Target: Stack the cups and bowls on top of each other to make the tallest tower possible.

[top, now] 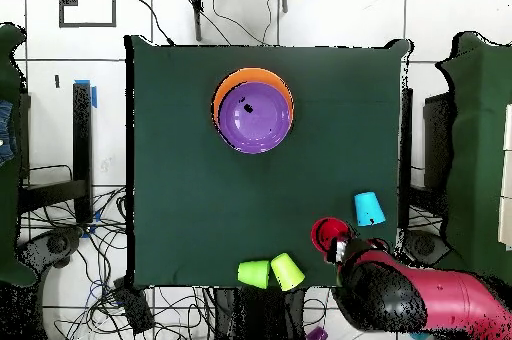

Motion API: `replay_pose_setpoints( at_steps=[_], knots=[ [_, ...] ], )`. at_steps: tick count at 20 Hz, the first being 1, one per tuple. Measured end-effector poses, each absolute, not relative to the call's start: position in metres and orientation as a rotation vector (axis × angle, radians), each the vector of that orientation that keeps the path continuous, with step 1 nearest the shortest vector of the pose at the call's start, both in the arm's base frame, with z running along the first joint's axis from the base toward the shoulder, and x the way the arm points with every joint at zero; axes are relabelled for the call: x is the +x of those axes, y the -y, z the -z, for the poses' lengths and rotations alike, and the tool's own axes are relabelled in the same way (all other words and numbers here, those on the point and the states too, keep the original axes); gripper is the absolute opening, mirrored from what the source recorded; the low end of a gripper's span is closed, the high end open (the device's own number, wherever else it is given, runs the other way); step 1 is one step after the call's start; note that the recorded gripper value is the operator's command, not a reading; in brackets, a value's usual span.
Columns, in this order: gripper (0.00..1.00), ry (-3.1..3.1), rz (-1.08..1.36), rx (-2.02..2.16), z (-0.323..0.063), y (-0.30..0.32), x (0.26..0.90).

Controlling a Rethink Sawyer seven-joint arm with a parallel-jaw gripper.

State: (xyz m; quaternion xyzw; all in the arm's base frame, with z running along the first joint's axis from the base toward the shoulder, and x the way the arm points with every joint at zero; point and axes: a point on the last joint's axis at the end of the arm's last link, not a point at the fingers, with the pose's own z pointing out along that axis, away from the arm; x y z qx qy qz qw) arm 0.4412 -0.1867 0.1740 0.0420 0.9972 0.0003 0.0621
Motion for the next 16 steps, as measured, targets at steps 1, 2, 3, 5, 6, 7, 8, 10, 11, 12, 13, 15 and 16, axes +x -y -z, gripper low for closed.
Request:
replay_pose_setpoints(
  at_steps=[1, 2, 3, 5, 6, 7, 8, 10, 11, 12, 13, 15, 16],
  knots=[
    [0.0, -3.009, -0.004, 0.12, -0.174, 0.185, 0.447],
    [0.0, -2.993, -0.012, 0.106, -0.174, 0.181, 0.461],
    [0.0, -2.983, -0.019, 0.097, -0.174, 0.179, 0.471],
    [0.0, -2.97, -0.029, 0.084, -0.174, 0.174, 0.486],
    [0.0, -2.962, -0.04, 0.074, -0.173, 0.17, 0.499],
    [0.0, -2.96, -0.044, 0.07, -0.173, 0.168, 0.504],
    [0.0, -2.958, -0.05, 0.065, -0.172, 0.166, 0.511],
    [0.0, -2.956, -0.068, 0.051, -0.17, 0.158, 0.531],
    [0.0, -2.954, -0.078, 0.046, -0.169, 0.155, 0.54],
    [0.0, -2.952, -0.087, 0.043, -0.169, 0.152, 0.547],
    [0.0, -2.951, -0.097, 0.04, -0.168, 0.148, 0.554],
    [0.0, -2.945, -0.112, 0.037, -0.166, 0.144, 0.565],
    [0.0, -2.943, -0.118, 0.036, -0.166, 0.142, 0.569]
  ],
)
